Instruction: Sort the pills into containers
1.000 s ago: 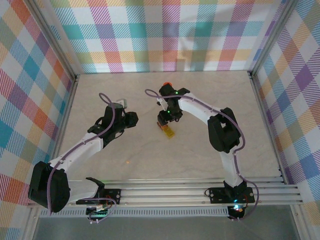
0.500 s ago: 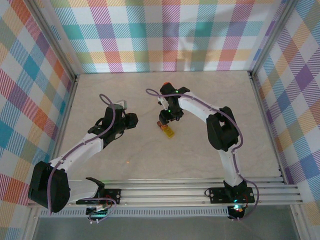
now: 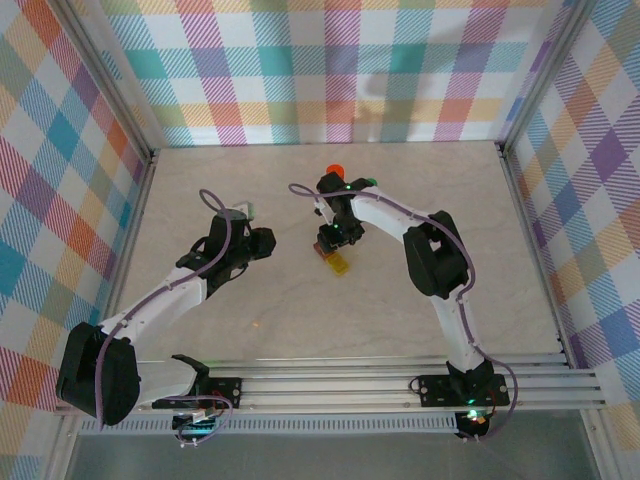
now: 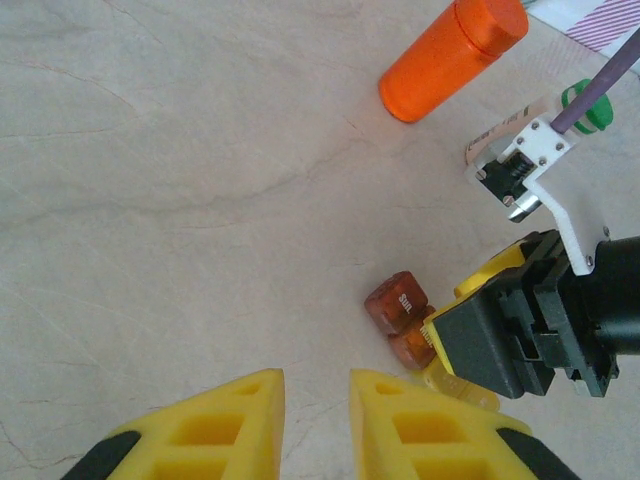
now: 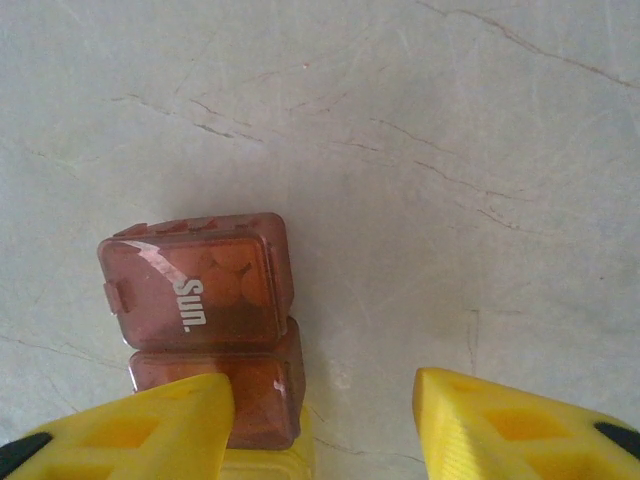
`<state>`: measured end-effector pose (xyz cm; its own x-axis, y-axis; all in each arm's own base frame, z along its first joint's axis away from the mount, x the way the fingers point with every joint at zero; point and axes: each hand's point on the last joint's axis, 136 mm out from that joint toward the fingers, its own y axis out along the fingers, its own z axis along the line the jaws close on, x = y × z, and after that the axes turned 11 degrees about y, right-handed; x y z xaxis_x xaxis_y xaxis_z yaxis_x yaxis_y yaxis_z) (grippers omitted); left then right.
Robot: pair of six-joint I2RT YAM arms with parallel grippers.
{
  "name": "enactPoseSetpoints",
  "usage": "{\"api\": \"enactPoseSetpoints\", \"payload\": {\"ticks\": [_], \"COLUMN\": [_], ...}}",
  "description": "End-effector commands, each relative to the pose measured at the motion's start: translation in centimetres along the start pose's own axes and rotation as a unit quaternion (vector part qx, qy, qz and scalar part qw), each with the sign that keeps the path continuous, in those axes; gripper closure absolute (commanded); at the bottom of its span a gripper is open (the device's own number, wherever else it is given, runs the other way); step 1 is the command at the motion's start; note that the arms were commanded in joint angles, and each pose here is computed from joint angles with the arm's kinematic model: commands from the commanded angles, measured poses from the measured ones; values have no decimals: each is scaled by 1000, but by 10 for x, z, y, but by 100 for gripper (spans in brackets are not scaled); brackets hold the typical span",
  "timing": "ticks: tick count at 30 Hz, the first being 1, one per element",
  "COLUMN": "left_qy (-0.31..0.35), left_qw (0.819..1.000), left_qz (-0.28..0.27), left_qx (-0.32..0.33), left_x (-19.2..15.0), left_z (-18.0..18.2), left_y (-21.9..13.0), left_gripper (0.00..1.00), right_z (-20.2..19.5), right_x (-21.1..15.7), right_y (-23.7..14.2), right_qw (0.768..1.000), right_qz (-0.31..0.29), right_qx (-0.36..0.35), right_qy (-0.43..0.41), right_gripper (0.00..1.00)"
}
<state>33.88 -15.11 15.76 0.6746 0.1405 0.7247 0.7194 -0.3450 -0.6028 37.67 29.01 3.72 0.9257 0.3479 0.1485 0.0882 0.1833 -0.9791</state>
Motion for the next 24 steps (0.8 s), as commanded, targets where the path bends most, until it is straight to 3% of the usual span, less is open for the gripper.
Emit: {"api": "enactPoseSetpoints", "payload": {"ticks": [1,6,11,24], "left_qy": [9,11,16,20], "left_qw": [1000,1000,999,998], "left_qz": [-8,-21,-36,-41], "left_qx": [6,13,23,32], "left_x": [3,11,15,14], "left_z": [4,5,8,12], "left_y": [1,-6,-18,-25], "left_gripper": [76,76,76,75], "right_z": [-12,8,15,10], "right_x": [-17,2,0,-43], "right_y": [24,-14,-31,-20], "right_qw": [999,1000,999,995], "right_qz": [38,-5,-9,20], "right_qx": [-20,21,33,-33], "right_qy": [-6,-17,-24,-96], "right_gripper": [46,45,41,30]}}
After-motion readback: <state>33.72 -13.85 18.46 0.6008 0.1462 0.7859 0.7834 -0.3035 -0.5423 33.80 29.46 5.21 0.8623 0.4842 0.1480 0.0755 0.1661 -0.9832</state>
